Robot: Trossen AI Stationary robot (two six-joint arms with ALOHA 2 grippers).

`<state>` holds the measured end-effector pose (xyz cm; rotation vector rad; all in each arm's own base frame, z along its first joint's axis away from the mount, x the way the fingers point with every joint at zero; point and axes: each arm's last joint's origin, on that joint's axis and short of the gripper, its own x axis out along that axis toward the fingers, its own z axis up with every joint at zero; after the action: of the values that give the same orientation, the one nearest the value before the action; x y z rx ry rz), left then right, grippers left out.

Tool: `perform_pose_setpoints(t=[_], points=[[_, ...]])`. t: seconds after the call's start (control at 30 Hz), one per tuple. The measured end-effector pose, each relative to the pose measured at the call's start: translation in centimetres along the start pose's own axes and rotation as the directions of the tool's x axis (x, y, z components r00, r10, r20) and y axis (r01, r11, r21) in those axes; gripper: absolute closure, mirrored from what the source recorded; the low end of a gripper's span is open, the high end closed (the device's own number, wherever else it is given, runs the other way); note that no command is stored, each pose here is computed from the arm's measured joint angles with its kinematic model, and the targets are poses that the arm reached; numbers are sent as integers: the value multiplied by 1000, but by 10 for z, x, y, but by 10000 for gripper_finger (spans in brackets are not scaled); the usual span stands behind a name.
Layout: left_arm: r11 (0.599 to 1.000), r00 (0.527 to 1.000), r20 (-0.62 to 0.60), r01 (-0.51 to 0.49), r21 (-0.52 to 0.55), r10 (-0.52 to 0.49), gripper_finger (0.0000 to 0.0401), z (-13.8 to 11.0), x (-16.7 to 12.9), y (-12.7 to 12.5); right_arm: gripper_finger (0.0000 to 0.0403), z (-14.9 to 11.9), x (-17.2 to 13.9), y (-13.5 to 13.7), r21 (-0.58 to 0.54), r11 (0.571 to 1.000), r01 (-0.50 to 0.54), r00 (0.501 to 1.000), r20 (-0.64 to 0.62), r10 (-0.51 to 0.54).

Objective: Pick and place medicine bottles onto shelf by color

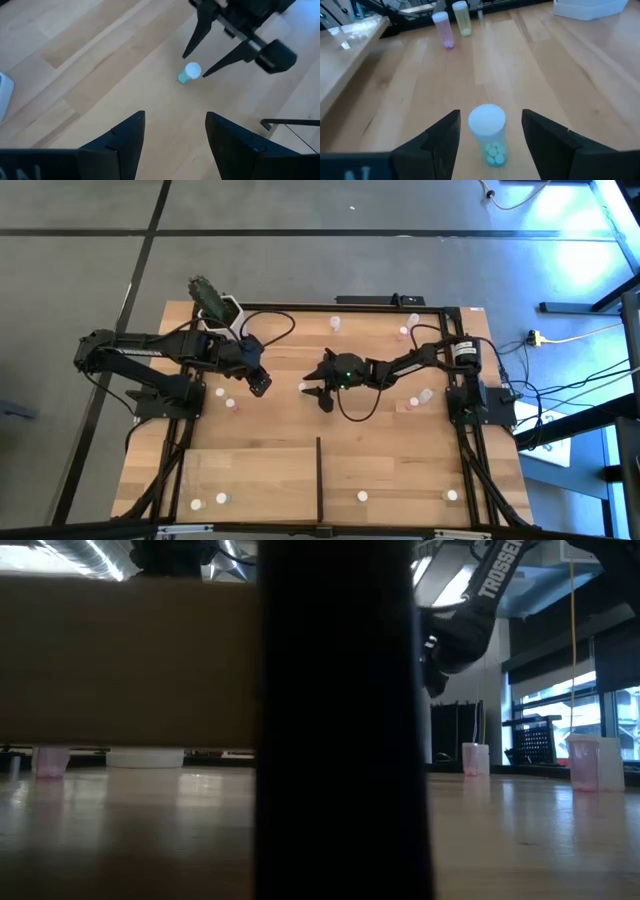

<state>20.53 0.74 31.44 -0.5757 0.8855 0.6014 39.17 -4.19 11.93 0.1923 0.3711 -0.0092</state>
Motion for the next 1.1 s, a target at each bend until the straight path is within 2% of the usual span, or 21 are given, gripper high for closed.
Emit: perform_pose_setpoints(t=[0.23, 0.4, 0.53, 0.83, 0.97, 1.1], points=[[1000, 1000, 1, 0, 27, 0, 199, 0, 0, 0, 188, 14, -13, 4, -35, 999, 5, 999, -38, -6], [992, 1000, 3, 2, 130, -2, 199, 0, 0, 0, 188, 34, -28, 6, -40, 999, 10, 1000, -28, -11], [985, 1000, 20, 15, 169, -18, 199, 2, 0, -2, 188, 57, -48, 6, -39, 999, 24, 1000, 2, -24], [986, 1000, 18, 16, 168, -20, 199, 2, 0, -2, 188, 99, -103, 10, -114, 992, 52, 998, 23, -50], [996, 999, -36, 19, 92, -16, 199, -1, 0, 1, 188, 111, -123, 14, -116, 992, 56, 998, 42, -51], [993, 992, -119, -48, -104, 35, 199, -8, 0, 7, 188, 115, -133, 17, -135, 989, 56, 998, 39, -51]])
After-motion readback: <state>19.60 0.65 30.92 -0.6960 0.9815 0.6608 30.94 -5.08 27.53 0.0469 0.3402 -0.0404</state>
